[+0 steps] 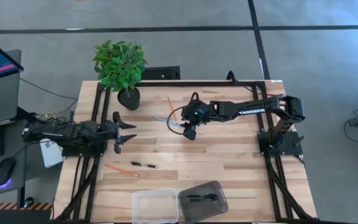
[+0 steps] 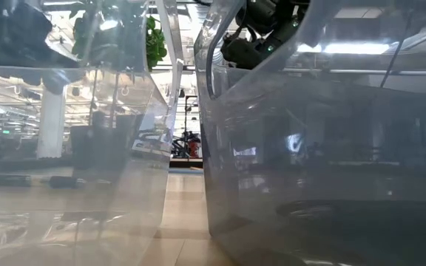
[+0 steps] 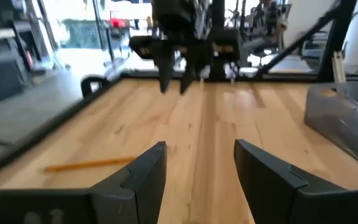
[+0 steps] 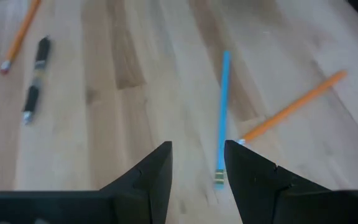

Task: Sort pens & pencils
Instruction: Put the light blue pencil into the transparent bin

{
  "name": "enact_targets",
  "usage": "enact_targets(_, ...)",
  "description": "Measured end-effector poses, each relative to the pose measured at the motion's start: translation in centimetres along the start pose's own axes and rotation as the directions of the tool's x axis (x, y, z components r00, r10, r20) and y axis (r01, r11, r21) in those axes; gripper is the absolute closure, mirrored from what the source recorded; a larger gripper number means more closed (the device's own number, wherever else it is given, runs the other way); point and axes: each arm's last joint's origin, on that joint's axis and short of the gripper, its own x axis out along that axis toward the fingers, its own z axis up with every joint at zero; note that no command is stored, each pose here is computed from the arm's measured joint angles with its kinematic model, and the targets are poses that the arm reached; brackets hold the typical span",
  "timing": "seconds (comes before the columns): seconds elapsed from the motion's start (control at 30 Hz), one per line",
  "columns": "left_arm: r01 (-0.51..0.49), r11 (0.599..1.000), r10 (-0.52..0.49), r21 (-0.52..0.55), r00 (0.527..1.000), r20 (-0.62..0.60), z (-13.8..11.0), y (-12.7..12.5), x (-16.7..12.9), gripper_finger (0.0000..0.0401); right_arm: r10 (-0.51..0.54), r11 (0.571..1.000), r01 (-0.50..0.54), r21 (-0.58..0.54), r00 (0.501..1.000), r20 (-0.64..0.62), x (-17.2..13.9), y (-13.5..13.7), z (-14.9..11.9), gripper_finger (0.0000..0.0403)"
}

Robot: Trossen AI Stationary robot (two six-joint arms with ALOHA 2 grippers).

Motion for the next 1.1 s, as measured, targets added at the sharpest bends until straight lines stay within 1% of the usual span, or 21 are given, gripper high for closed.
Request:
enact_targets(0.07,0.008,1.000,-0.008,-0.008,1.000,-0.030,-0.2,0.1,0.3,0.0220,-0.003,1.000,0.003,0.004,1.000,0.000,0.0,-0.2,0.0,0.0234)
enact_targets(0.17,-0.010,1.000,0.011,0.005,0.997,-0.079,-0.6,0.4,0.9,0.0220,-0.001,1.000,0.001,0.003,1.000,-0.001,0.0,-0.1,0.0,0.0234)
enact_targets(0.27,-0.011,1.000,0.013,0.014,0.994,-0.111,-0.6,0.7,1.4,0.0220,0.001,1.000,-0.001,0.000,1.000,-0.006,0.0,0.0,-0.1,0.0234)
enact_targets(0.4,-0.041,0.999,0.046,0.032,0.985,-0.164,0.5,1.0,2.2,0.0220,0.005,1.000,-0.005,0.022,1.000,-0.019,0.0,0.3,-0.2,0.0234)
enact_targets(0.53,-0.032,0.997,0.047,0.071,0.976,-0.211,2.3,1.3,3.5,0.0220,0.006,1.000,-0.005,0.027,0.999,-0.046,0.0,0.4,-0.5,0.0234)
enact_targets(0.63,-0.031,0.992,0.062,0.121,0.965,-0.256,3.3,1.5,4.8,0.0220,0.008,1.000,-0.006,0.027,0.999,-0.046,0.0,0.5,-0.5,0.0234)
enact_targets(0.7,-0.028,0.986,0.076,0.162,0.952,-0.296,3.7,1.7,5.7,0.0220,0.011,0.999,-0.008,0.045,0.999,-0.052,0.1,0.7,-0.6,0.0234)
enact_targets(0.8,-0.005,0.982,0.075,0.190,0.929,-0.363,4.1,2.1,7.3,0.0220,0.004,0.997,0.004,0.083,0.995,-0.095,1.3,0.4,-1.2,0.0234)
enact_targets(0.97,0.058,0.985,0.019,0.163,0.901,-0.433,4.3,3.0,9.6,0.0220,-0.012,0.995,0.029,0.099,0.986,-0.169,3.8,-0.4,-2.7,0.0234)
enact_targets(1.1,0.058,0.987,0.020,0.152,0.886,-0.463,4.3,3.6,10.8,0.0220,-0.033,0.993,0.053,0.104,0.983,-0.183,4.8,-0.8,-3.2,0.0234)
